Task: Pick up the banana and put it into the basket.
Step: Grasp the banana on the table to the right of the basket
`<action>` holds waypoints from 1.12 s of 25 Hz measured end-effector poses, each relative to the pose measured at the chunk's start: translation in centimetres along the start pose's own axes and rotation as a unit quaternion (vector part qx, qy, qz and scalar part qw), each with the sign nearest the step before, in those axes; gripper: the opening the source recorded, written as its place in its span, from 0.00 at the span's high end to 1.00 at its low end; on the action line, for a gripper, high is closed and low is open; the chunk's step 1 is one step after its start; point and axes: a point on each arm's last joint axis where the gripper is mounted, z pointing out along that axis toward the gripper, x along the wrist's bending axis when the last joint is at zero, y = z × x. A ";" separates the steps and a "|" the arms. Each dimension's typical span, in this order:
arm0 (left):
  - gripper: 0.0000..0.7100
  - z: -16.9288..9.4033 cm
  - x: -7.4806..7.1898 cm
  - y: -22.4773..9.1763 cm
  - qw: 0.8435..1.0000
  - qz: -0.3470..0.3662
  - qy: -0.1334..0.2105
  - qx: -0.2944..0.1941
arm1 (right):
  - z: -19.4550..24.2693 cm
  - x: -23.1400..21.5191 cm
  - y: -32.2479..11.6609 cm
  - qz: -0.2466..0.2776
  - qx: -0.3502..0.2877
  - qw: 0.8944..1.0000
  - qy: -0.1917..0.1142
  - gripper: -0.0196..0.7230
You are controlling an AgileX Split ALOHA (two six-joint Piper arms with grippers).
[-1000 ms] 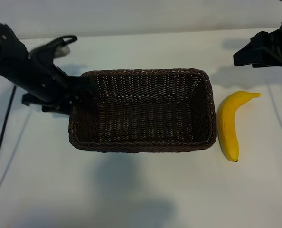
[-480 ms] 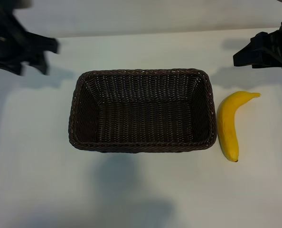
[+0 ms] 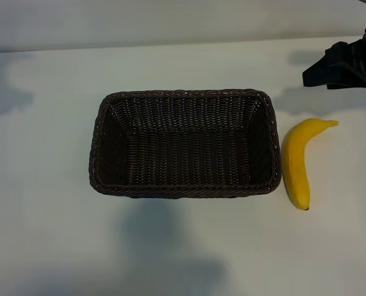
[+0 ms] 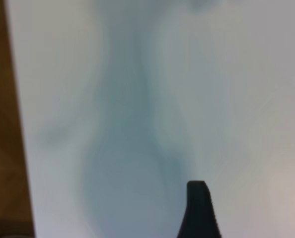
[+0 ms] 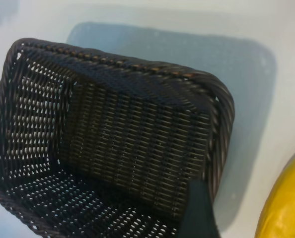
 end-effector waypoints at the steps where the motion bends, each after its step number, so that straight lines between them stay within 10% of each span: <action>1: 0.23 -0.4 0.1 -0.2 1.000 -0.001 -0.001 -0.006 | 0.0 0.0 0.0 0.000 0.000 1.000 0.000 0.25; 16: 0.23 -7.4 -0.3 -12.3 0.992 -0.021 -0.075 -0.099 | 0.0 0.0 0.0 0.001 0.001 1.000 0.001 0.25; 28: 0.23 -5.4 -1.6 -25.8 0.977 -0.048 -0.087 -0.187 | 0.0 0.0 0.0 0.001 0.001 1.000 0.001 0.25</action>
